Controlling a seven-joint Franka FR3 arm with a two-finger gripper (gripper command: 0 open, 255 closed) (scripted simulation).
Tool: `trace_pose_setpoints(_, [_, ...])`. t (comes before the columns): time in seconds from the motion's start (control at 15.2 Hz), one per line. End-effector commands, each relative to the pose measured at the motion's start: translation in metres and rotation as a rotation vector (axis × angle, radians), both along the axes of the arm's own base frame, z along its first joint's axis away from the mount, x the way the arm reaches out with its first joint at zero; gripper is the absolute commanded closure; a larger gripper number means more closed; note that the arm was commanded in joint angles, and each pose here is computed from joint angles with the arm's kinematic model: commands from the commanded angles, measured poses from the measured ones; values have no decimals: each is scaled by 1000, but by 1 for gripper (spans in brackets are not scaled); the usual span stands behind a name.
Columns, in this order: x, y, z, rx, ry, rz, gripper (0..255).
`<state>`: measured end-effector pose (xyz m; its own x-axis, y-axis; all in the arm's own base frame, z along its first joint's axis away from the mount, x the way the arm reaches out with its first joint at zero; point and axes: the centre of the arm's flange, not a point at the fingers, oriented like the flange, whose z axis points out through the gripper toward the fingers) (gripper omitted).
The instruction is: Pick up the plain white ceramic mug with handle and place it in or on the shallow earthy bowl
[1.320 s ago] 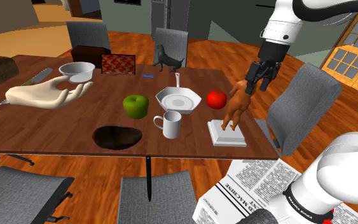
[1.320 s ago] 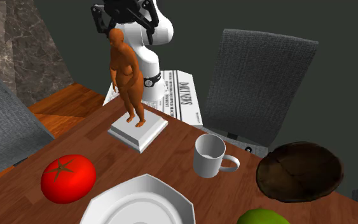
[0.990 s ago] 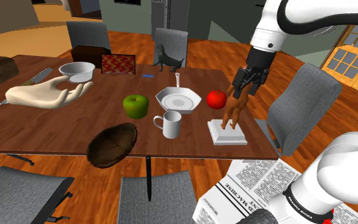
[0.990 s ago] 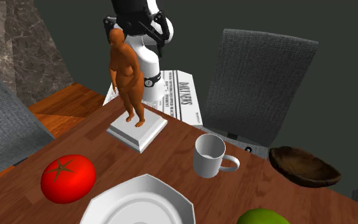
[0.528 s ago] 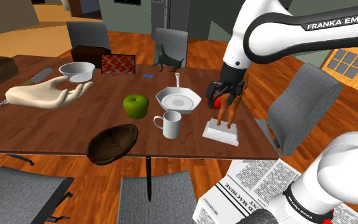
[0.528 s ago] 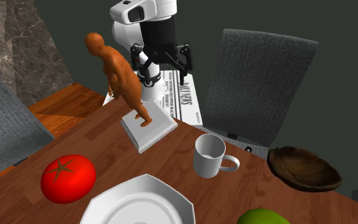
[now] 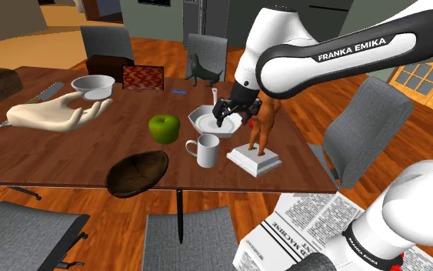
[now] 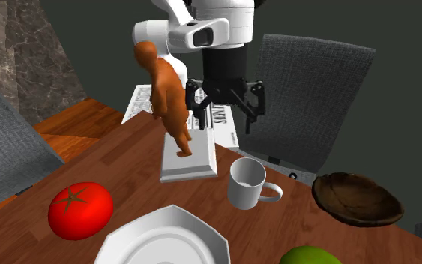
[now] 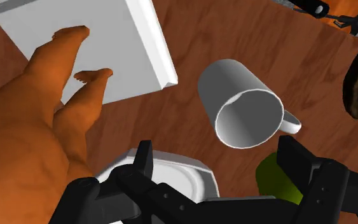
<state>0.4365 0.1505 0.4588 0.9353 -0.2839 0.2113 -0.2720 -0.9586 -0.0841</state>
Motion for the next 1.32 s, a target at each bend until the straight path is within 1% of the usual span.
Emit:
trace_pose_setpoints(0.0, [15,5,-49,-26,89,-46,0])
trace_pose_setpoints(0.2, [41,24,-71,-41,63,-87,0])
trace_pose_setpoints(0.26, [43,26,-72,-42,61,-90,0])
trace_pose_setpoints(0.73, [49,24,-112,-42,61,-90,0])
trace_pose_setpoints(1.25, [49,24,-112,-42,61,-90,0])
